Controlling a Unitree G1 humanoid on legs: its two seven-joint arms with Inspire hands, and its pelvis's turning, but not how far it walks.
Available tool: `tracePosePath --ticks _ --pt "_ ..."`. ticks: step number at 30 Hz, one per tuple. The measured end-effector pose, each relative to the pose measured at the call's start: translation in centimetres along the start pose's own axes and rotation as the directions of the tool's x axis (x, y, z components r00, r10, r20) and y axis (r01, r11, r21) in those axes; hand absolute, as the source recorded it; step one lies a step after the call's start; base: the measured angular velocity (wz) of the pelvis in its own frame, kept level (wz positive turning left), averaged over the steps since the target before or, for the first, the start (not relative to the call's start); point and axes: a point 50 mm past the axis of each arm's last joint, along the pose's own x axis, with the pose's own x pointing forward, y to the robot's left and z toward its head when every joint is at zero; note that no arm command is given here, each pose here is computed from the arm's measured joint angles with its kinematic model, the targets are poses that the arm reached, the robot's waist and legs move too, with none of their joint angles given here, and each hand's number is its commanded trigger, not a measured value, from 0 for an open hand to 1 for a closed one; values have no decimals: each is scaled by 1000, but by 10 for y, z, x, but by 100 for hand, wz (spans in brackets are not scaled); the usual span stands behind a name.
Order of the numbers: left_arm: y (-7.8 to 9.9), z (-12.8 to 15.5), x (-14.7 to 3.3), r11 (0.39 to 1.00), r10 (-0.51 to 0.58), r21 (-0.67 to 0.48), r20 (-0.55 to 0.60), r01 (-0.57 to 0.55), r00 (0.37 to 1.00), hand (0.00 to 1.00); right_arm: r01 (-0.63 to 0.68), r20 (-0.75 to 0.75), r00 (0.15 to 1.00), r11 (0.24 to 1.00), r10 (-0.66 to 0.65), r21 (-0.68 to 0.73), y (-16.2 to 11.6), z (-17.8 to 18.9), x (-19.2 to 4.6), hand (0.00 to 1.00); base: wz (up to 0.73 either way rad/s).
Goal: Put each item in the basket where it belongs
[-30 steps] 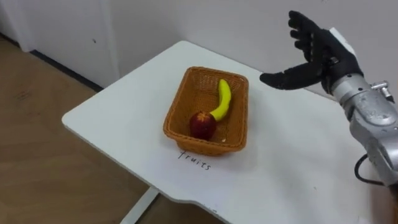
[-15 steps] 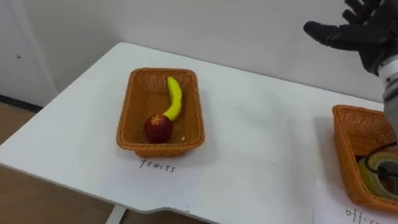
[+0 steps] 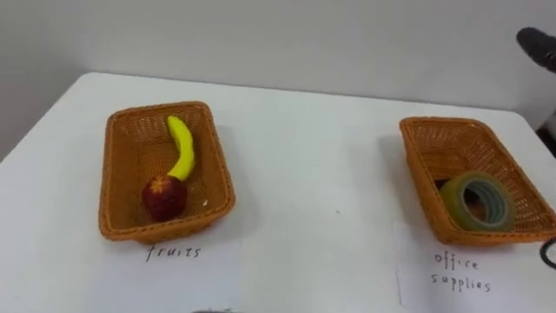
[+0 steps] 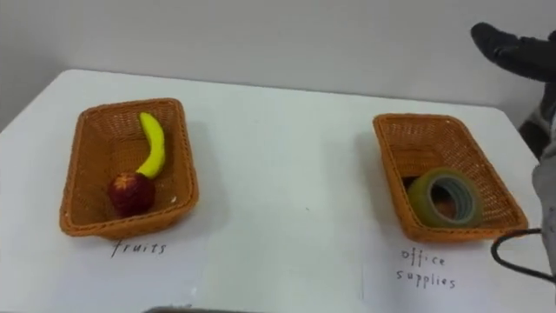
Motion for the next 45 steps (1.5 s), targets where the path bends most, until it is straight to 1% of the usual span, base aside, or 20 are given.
tracePosePath --ticks 3,6,11,16,19,22,24,27,28,29,30,32,33,35,36,38,39,41,42,45 --pt "-1 2 1 1000 15 -5 6 -15 1000 0 107 1 994 994 -107 -13 -23 -1 -7 0 -25" --pt "-1 2 2 1000 28 -6 2 -28 1000 0 176 1 984 984 -176 -21 -37 -1 -11 0 -21" --pt "1 6 3 999 39 -7 7 -39 999 0 338 -6 941 940 -338 -52 -78 -5 -30 0 -15" --pt "1 7 3 999 41 -8 20 -41 999 0 421 -26 905 902 -425 -97 -99 -13 -45 0 -19" --pt "1 10 3 999 52 -14 43 -51 998 0 486 -33 872 871 -489 -68 -111 -17 -54 0 -10" --pt "2 10 3 998 69 -16 52 -68 996 0 569 -106 815 821 -570 -36 -124 -39 -70 0 -4" --pt "2 11 3 997 75 -15 53 -74 996 0 630 -187 759 776 -624 -28 -135 -57 -82 0 0" --pt "0 10 3 997 76 -21 51 -75 996 0 741 -357 612 669 -705 -51 -156 -98 -116 0 -9" --pt "0 9 3 997 75 -23 50 -74 996 0 756 -379 586 652 -716 -63 -159 -104 -122 0 -7" --pt "-2 10 2 997 75 -26 51 -73 996 0 785 -422 528 613 -737 -87 -166 -115 -138 0 0" --pt "-3 10 2 997 74 -27 52 -73 996 0 799 -443 497 592 -746 -100 -169 -120 -146 0 0" --pt "-7 11 2 997 65 -33 53 -64 996 0 833 -491 388 524 -780 -174 -179 -138 -172 0 -9" --pt "-7 9 2 998 64 -32 49 -62 997 0 838 -502 356 506 -789 -202 -182 -143 -180 0 -8" --pt "-8 9 3 997 78 -30 43 -77 996 0 832 -550 218 448 -806 -327 -188 -166 -217 0 -2" --pt "-8 9 3 996 84 -32 42 -82 996 0 827 -562 185 436 -807 -355 -188 -172 -228 0 0" --pt "-13 12 2 996 80 -42 49 -78 996 0 804 -619 54 401 -783 -438 -182 -192 -271 0 -2" --pt "-19 8 1 997 65 -46 34 -63 997 0 800 -640 -13 376 -768 -467 -181 -199 -290 0 0" --pt "-27 8 2 998 41 -54 17 -40 999 0 787 -660 -99 347 -745 -510 -177 -206 -313 0 -3" --pt "-30 9 2 998 32 -58 14 -31 999 0 776 -675 -134 347 -726 -527 -175 -210 -325 0 -5" --pt "-40 5 2 998 4 -58 -10 -5 1000 0 738 -712 -160 397 -683 -546 -168 -217 -345 0 -4"
